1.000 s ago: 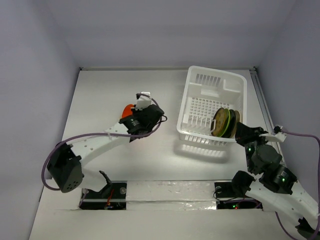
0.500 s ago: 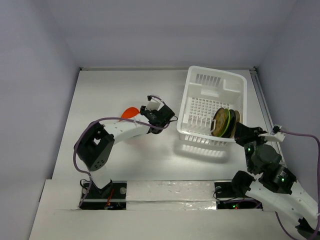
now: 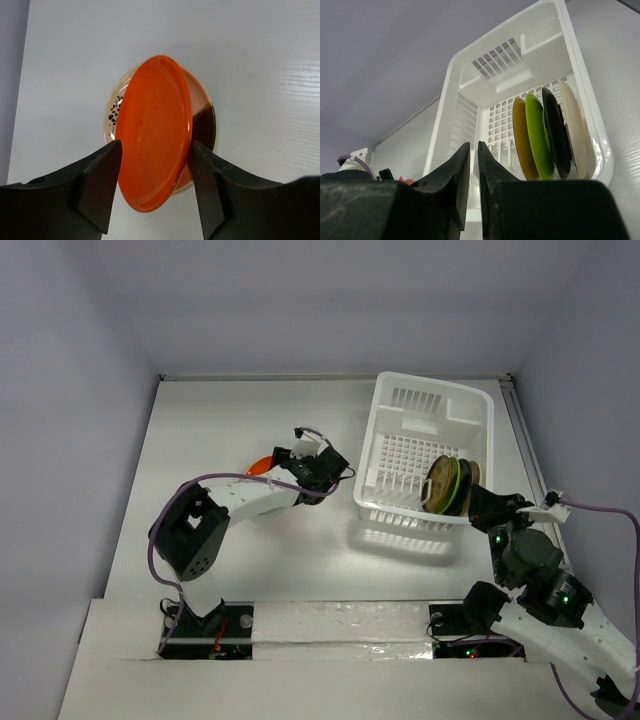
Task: Unload the plates from the dish rack
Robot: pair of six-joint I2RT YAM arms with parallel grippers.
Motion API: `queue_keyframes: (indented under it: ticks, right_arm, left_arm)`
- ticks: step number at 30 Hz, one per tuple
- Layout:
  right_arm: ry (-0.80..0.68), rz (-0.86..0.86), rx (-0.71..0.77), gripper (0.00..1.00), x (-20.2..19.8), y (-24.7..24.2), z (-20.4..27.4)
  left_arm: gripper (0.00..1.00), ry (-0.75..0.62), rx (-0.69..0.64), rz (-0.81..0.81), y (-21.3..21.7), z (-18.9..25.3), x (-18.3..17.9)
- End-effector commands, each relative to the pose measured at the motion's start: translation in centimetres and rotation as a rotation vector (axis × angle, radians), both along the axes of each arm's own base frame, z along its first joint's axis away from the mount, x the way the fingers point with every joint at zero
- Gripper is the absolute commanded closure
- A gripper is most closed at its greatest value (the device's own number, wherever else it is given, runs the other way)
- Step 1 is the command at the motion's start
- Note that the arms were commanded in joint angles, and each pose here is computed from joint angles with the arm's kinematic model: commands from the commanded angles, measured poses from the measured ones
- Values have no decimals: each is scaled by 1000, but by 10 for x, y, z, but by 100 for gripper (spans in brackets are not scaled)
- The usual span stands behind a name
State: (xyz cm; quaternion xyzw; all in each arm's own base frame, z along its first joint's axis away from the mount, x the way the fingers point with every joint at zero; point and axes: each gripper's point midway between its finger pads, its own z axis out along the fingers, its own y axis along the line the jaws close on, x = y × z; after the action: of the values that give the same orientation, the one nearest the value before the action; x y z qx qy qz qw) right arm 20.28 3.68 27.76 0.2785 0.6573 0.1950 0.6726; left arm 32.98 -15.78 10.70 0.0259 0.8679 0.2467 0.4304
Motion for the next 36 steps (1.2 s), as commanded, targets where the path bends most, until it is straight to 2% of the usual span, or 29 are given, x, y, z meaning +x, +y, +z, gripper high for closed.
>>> queue_keyframes:
  ticks: [1,2,5,10,19,26,28,31,32,34,35,36]
  right_arm:
    - [-29,-3,26,83,0,0,9]
    - [-29,-3,26,83,0,0,9]
    - [-28,-6,24,83,0,-1,9]
    - [-25,-6,22,83,1,0,8]
    - [-21,-4,18,83,1,1,7]
    - [-17,2,8,83,3,3,7]
    - [-17,2,8,83,3,3,8]
    - [-17,0,8,83,3,3,7]
    - [-19,0,9,83,3,3,8]
    - [-19,-1,9,83,3,3,8]
    - [-19,-3,8,84,3,3,8]
    - [-19,-4,8,88,3,2,8]
  left_arm:
    - [43,-65,-43,15,-2,26,7]
    - [37,-67,-47,14,-2,27,6]
    - [29,-55,-47,5,-3,24,6]
    - [28,-53,-56,16,-2,21,8]
    - [23,-63,-148,23,-3,31,8]
    - [22,-176,-389,-46,-23,84,9]
    - [22,-189,-403,-58,-24,93,9]
    - [32,-186,-449,-77,-30,103,8]
    - [44,-174,-507,-121,-41,109,5]
    - [59,-194,-611,-199,-64,124,3]
    - [73,-178,-690,-286,-86,135,-7]
    - [79,-181,-735,-334,-99,143,-12]
